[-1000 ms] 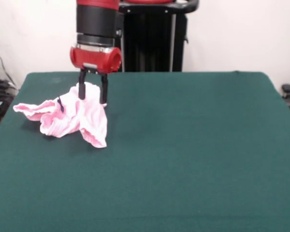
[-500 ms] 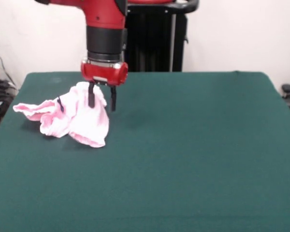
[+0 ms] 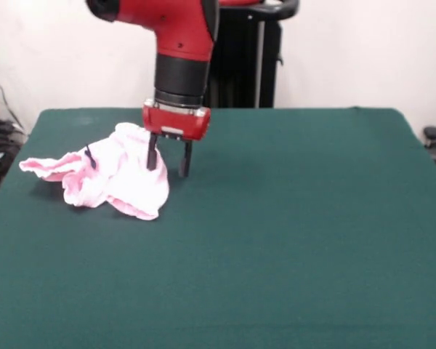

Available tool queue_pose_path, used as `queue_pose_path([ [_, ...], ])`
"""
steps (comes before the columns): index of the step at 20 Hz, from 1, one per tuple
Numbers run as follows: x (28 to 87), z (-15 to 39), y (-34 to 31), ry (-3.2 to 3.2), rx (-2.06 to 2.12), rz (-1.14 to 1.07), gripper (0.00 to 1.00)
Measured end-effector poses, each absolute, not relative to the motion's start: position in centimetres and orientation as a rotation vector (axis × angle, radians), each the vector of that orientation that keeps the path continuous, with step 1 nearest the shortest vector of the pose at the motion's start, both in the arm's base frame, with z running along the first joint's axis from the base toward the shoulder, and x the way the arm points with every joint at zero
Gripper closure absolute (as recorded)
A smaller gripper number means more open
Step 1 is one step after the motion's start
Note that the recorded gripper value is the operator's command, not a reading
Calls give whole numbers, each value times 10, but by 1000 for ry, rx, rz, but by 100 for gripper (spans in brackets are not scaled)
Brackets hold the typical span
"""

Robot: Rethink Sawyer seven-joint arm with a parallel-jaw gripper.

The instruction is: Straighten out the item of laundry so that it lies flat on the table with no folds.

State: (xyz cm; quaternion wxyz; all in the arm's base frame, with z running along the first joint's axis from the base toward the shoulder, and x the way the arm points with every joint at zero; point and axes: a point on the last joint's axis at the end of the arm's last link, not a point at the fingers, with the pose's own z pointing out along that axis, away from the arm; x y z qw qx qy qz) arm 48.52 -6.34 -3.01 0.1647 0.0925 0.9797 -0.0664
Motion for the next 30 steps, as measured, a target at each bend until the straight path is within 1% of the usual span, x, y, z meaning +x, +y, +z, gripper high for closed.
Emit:
queue_pose_path([
  [2,485,-32,-59,2779,253,-221,0],
  [3,484,-32,-53,2755,255,-286,100],
  [11,489,-23,-53,2715,330,-370,100],
  [15,505,-3,-49,2671,426,-415,100],
  [19,529,30,-52,2625,555,-424,100],
  [24,562,42,-66,2584,712,-272,100],
  [27,587,35,-79,2556,808,-96,100],
  [30,601,24,-82,2545,854,29,100],
])
